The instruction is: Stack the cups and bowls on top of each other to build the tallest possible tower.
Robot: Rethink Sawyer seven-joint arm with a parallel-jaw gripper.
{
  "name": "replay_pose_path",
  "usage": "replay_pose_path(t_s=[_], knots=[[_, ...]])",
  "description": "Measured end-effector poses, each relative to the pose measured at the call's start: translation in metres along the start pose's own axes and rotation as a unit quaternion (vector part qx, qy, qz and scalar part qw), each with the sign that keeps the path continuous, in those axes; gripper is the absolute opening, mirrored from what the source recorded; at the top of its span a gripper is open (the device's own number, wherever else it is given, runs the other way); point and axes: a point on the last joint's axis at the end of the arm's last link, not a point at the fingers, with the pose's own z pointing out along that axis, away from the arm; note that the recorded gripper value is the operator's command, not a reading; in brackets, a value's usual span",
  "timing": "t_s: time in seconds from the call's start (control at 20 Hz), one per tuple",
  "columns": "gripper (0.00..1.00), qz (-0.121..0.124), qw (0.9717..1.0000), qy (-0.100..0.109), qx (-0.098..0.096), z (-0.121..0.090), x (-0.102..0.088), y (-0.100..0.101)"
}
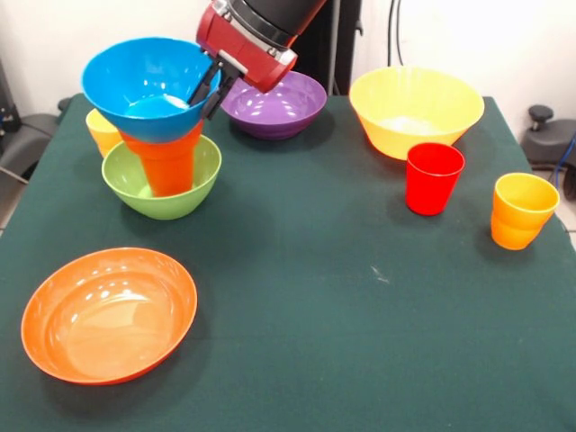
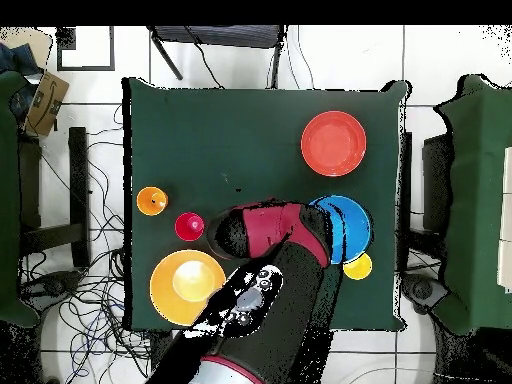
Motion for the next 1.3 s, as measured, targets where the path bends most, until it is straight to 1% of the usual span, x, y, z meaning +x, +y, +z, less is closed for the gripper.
replay_pose_path(t_s=[0.35, 0.6, 0.95, 1.3], knots=[[0.00, 0.026, 0.9997, 0.003, -0.006, -0.006, -0.005, -0.021], [0.00, 0.041, 0.9991, 0.000, -0.009, -0.012, -0.011, -0.035], [0.00, 0.042, 0.9990, -0.002, -0.010, -0.014, -0.013, -0.035], [0.00, 0.035, 0.9993, -0.007, -0.013, -0.021, -0.011, -0.026]])
